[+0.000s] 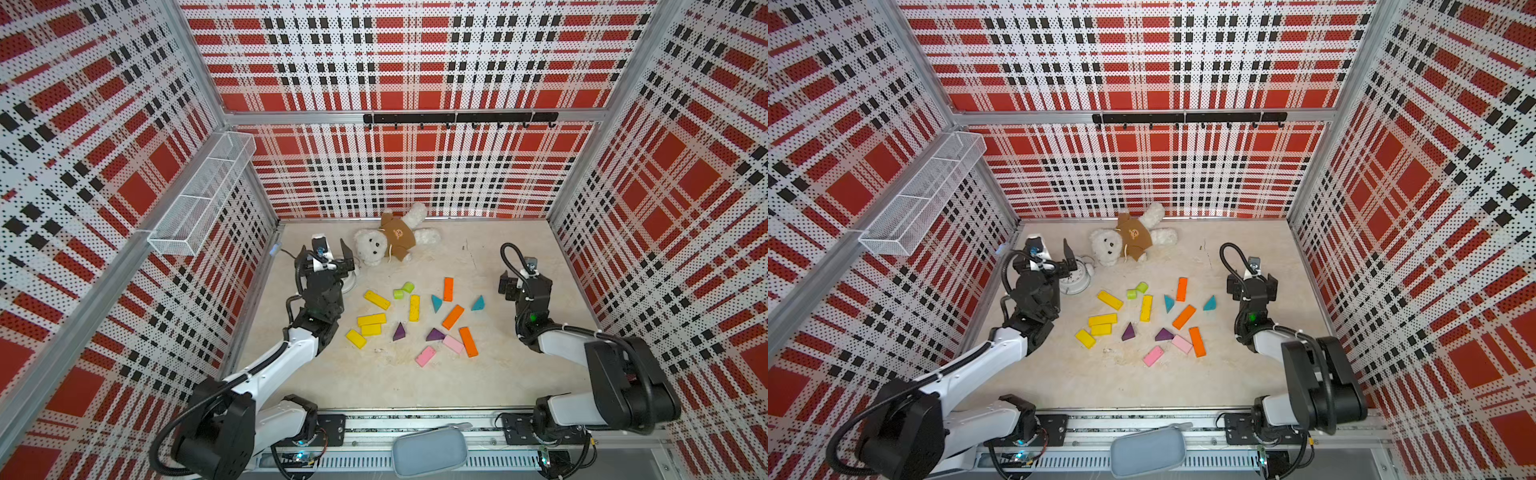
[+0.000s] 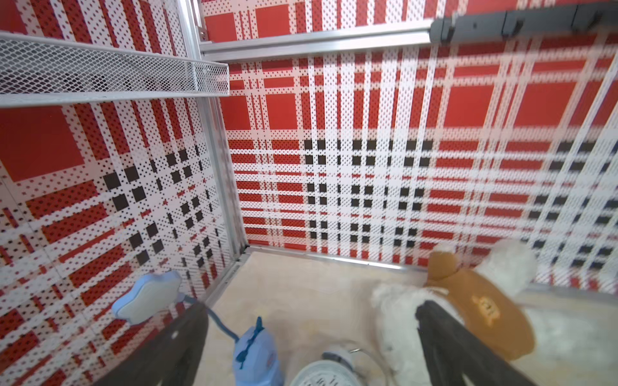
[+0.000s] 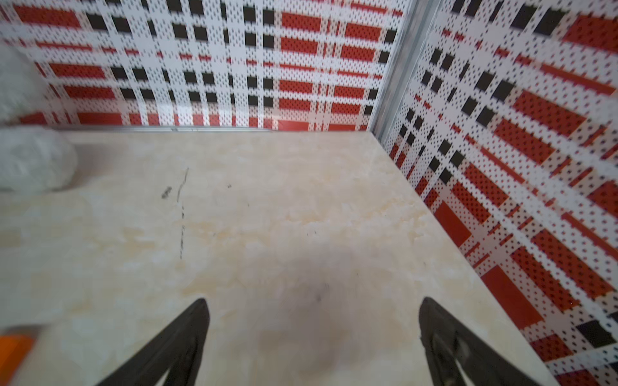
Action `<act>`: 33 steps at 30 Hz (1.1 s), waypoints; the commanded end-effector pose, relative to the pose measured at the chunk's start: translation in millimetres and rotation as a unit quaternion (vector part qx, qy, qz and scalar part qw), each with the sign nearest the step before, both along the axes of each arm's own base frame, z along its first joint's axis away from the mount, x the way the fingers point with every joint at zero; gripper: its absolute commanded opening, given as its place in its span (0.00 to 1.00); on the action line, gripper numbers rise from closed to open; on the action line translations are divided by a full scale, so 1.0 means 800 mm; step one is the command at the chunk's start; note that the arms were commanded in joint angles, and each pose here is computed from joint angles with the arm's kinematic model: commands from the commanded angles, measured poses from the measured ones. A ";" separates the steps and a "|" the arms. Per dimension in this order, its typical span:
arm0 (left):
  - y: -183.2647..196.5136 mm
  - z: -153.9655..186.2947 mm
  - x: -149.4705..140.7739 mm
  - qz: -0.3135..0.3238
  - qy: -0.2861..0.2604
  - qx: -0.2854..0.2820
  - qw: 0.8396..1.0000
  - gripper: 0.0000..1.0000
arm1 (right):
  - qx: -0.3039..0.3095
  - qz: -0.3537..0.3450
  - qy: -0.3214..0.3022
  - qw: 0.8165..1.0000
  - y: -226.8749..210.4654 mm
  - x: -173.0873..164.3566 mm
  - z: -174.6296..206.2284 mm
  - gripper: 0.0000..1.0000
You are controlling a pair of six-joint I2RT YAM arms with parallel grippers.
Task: Assemble a carrot with building blocks
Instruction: Move the building block to the center of the board.
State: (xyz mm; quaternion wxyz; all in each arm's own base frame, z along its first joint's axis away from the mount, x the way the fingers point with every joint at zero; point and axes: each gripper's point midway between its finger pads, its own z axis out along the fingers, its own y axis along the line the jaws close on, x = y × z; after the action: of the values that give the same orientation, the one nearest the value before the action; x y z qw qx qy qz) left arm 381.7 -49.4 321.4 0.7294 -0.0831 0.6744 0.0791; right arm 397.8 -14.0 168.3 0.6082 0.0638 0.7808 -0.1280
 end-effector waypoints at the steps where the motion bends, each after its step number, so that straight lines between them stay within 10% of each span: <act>1: -0.027 0.001 -0.010 -0.062 0.079 -0.096 0.990 1.00 | 0.050 -0.022 0.013 0.998 -0.002 -0.008 0.051 1.00; 4: -0.070 0.046 -0.024 -0.231 0.084 -0.147 0.958 0.99 | 0.116 -0.066 0.022 0.991 -0.014 -0.022 0.082 1.00; 8: -0.007 0.073 -0.025 -0.220 0.018 -0.350 0.911 0.99 | 0.219 -0.064 0.023 0.973 -0.016 -0.031 0.082 0.97; 11: 0.001 0.087 -0.022 -0.269 0.008 -0.377 0.887 0.99 | 0.228 -0.050 0.063 0.970 -0.005 -0.033 0.075 0.90; 19: -0.013 0.073 -0.008 -0.262 0.072 -0.351 0.896 0.99 | 0.254 0.006 0.172 0.952 0.032 -0.029 0.048 0.85; 27: -0.044 0.057 0.015 -0.317 0.125 -0.429 0.837 1.00 | 0.238 0.080 0.306 0.918 0.089 -0.056 -0.009 0.67; 33: -0.109 -0.012 0.023 -0.315 0.231 -0.379 0.839 1.00 | 0.205 0.091 0.354 0.908 0.106 -0.079 -0.039 0.67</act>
State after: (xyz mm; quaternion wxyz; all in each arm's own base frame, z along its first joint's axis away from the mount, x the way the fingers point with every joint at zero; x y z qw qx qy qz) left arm 406.6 -114.5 328.8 0.4877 -0.1396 0.7573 -0.4112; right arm 345.9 66.1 144.5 0.2948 0.0910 0.9474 0.0853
